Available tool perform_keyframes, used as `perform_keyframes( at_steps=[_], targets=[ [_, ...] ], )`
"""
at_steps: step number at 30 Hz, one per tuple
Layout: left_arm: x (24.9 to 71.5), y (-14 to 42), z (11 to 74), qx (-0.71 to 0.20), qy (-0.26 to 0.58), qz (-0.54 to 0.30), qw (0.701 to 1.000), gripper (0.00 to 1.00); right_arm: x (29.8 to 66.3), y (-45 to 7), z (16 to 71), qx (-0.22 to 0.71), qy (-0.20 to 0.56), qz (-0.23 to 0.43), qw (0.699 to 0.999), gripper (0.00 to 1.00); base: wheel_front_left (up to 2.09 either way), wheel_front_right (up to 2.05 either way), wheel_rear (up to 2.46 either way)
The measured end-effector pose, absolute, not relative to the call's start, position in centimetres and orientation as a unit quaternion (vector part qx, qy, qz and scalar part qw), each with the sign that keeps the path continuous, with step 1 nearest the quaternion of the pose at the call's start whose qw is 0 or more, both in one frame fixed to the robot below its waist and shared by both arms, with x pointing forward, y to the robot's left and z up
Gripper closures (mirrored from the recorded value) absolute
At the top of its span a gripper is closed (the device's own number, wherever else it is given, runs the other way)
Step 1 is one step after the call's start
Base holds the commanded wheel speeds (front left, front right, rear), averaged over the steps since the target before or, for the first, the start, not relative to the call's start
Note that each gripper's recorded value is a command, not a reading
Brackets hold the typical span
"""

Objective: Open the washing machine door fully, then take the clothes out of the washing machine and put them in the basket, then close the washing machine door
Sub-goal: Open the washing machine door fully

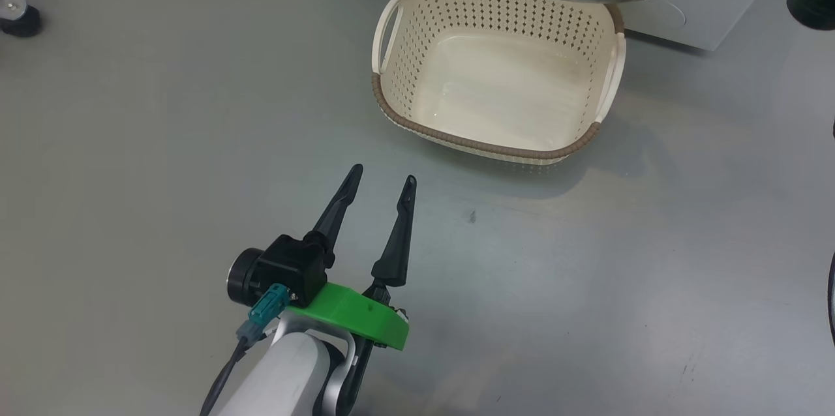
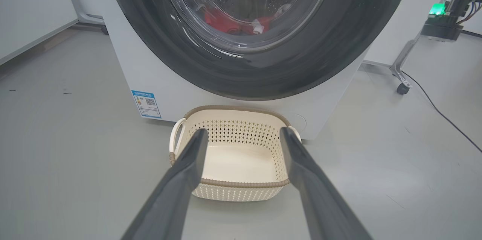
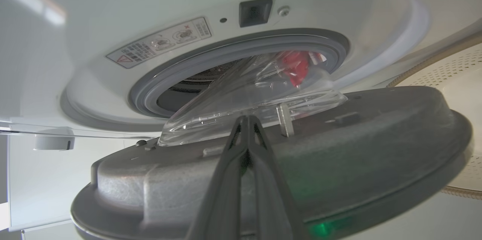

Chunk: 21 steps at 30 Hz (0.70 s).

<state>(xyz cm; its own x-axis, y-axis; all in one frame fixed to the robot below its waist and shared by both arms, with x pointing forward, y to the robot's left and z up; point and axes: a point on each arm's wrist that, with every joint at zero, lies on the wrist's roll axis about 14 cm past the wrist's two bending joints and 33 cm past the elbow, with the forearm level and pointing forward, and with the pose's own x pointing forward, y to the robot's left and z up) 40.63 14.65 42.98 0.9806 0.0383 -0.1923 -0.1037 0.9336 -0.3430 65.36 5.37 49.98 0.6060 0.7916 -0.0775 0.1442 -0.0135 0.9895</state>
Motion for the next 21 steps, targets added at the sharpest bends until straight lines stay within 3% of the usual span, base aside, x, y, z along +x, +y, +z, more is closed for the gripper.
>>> perform_keyframes(
  at_steps=[21],
  targets=[
    [40.6,14.0,44.3,-0.169,0.074,0.020,0.983,0.00,61.8,5.9,49.8,0.642,0.383,0.283,0.601,1.00,0.00,0.00,0.00]
  ],
)
